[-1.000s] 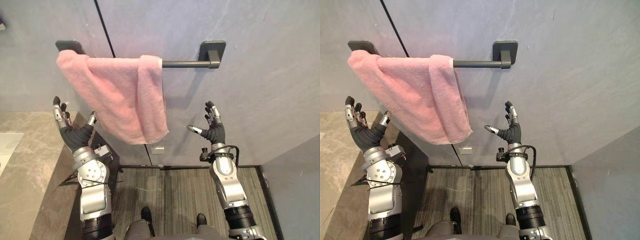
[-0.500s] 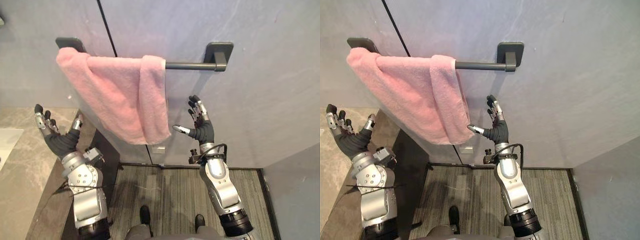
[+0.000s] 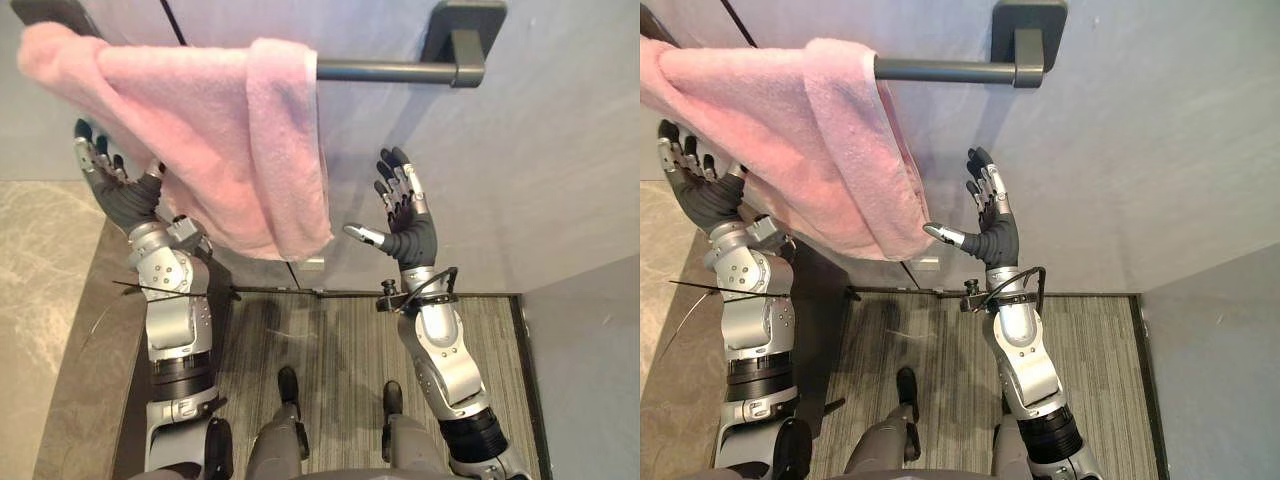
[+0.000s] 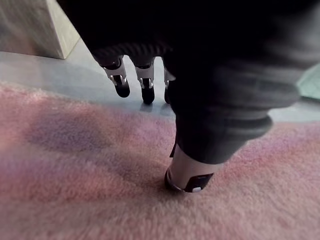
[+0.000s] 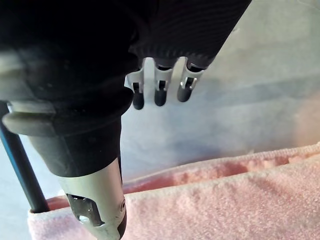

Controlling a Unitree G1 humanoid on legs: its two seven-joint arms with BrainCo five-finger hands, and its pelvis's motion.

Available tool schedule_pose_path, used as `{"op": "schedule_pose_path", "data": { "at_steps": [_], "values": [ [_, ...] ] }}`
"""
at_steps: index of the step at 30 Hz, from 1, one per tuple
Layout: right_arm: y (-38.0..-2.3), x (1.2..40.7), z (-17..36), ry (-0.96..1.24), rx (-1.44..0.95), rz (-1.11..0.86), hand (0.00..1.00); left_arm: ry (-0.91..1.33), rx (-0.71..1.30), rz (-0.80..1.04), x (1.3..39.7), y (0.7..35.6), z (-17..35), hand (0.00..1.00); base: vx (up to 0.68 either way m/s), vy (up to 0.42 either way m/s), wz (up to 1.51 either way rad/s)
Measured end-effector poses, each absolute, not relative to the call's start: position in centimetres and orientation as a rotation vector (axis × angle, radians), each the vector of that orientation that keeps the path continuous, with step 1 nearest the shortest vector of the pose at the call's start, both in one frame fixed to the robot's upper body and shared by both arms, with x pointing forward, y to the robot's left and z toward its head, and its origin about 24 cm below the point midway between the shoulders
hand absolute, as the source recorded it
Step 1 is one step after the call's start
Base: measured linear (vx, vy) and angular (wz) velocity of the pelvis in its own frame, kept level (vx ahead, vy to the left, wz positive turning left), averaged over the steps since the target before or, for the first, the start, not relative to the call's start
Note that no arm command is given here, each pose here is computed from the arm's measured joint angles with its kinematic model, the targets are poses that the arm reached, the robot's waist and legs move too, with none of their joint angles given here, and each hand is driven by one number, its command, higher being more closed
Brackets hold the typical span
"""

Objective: Organize washtable

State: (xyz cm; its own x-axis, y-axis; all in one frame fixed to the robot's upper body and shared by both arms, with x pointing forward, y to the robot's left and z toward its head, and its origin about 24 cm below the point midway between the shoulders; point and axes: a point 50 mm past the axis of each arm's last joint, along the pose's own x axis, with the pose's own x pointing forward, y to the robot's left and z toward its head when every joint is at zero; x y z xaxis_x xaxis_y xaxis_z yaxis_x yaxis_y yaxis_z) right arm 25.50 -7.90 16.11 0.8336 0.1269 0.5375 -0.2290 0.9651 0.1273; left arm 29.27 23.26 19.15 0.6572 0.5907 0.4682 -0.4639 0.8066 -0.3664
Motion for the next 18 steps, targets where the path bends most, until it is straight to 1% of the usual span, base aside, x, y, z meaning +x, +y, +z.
{"op": "schedule_pose_path", "data": {
  "at_steps": [2, 5, 8, 9, 15, 18],
  "values": [
    [-8.2, 25.2, 16.6, -0.577, 0.195, 0.179, 0.00, -0.616, -0.281, 0.583, 29.6, 23.3, 19.5, 1.00, -0.02, -0.006, 0.07],
    [-8.5, 24.7, 17.7, -0.633, 0.227, 0.162, 0.00, -0.630, -0.307, 0.535, 29.8, 23.4, 20.3, 1.00, -0.01, 0.001, 0.07],
    [-8.5, 24.5, 18.1, -0.653, 0.244, 0.166, 0.00, -0.663, -0.295, 0.406, 31.2, 21.5, 22.3, 1.00, 0.00, 0.010, 0.04],
    [-8.5, 24.4, 18.3, -0.659, 0.254, 0.169, 0.00, -0.695, -0.307, 0.389, 31.2, 21.3, 22.9, 1.00, 0.00, 0.000, 0.00],
    [-8.3, 24.3, 19.4, -0.703, 0.356, 0.227, 0.00, -0.733, -0.303, 0.342, 31.2, 20.6, 23.8, 1.00, -0.02, -0.008, -0.07],
    [-8.0, 24.2, 19.6, -0.716, 0.354, 0.252, 0.00, -0.745, -0.310, 0.327, 31.3, 20.4, 24.2, 1.00, -0.01, -0.016, -0.05]
  ]
}}
